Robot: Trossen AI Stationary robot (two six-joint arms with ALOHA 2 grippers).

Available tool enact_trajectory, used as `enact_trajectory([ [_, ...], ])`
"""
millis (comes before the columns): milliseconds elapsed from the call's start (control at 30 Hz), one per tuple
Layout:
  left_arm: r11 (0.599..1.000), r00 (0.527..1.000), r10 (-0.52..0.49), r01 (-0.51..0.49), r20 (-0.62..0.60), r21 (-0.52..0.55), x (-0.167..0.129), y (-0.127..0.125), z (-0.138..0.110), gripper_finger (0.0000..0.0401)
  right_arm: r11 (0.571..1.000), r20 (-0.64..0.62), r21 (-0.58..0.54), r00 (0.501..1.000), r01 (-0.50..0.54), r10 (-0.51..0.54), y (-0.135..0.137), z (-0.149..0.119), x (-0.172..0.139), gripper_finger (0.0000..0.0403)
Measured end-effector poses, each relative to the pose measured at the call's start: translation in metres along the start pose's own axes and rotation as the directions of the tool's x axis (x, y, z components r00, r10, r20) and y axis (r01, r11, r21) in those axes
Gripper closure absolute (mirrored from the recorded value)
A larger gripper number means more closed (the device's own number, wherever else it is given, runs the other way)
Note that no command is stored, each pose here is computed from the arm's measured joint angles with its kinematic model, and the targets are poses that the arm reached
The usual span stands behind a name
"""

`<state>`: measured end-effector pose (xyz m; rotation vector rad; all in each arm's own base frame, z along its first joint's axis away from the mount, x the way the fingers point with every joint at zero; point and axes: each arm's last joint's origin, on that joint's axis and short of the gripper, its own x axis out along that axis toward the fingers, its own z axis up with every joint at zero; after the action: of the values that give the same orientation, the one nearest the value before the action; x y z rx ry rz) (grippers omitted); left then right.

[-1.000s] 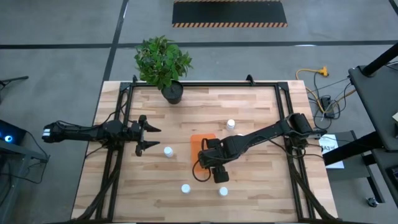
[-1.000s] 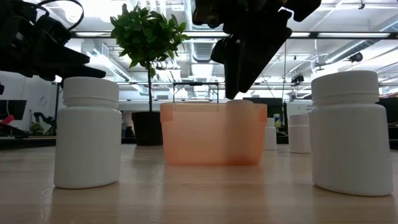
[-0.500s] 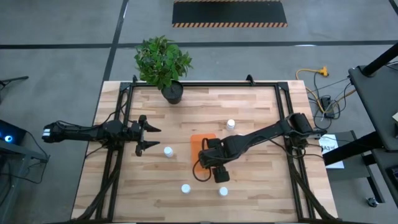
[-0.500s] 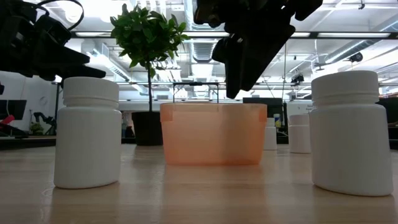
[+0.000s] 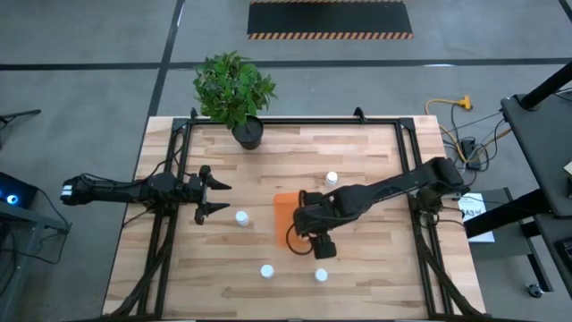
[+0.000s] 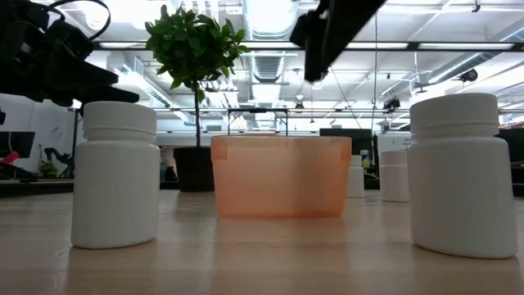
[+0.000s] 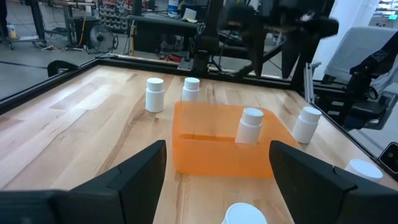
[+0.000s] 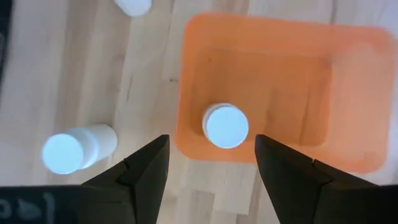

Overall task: Pick and place pill bottles into a basket
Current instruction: Put the white pill bottle into the orange container

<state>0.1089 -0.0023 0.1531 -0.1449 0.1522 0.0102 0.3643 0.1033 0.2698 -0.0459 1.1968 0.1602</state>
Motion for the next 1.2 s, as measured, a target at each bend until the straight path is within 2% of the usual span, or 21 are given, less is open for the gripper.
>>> enact_trajectory([
  [433, 1.000, 1.000, 0.000, 0.000, 0.001, 0.000, 0.000, 0.000, 0.000, 0.0134, 0.996, 0.129, 0.088, 0.991, -0.032, 0.021, 0.000, -0.007, -0.052, 0.0178],
  [600, 1.000, 1.000, 0.000, 0.000, 0.000, 0.000, 0.000, 0.000, 0.000, 0.0134, 0.997, 0.157, 0.059, 0.987, -0.055, 0.045, 0.011, -0.010, -0.063, 0.0176],
  [767, 1.000, 1.000, 0.000, 0.000, 0.000, 0.000, 0.000, 0.000, 0.000, 0.0134, 0.996, 0.159, 0.029, 0.984, -0.081, 0.075, 0.028, -0.014, -0.065, 0.0175],
  [1200, 1.000, 1.000, 0.000, 0.000, 0.001, 0.000, 0.000, 0.000, 0.000, 0.0134, 0.974, 0.206, 0.167, 0.971, -0.155, 0.120, 0.072, -0.016, -0.058, 0.0177],
])
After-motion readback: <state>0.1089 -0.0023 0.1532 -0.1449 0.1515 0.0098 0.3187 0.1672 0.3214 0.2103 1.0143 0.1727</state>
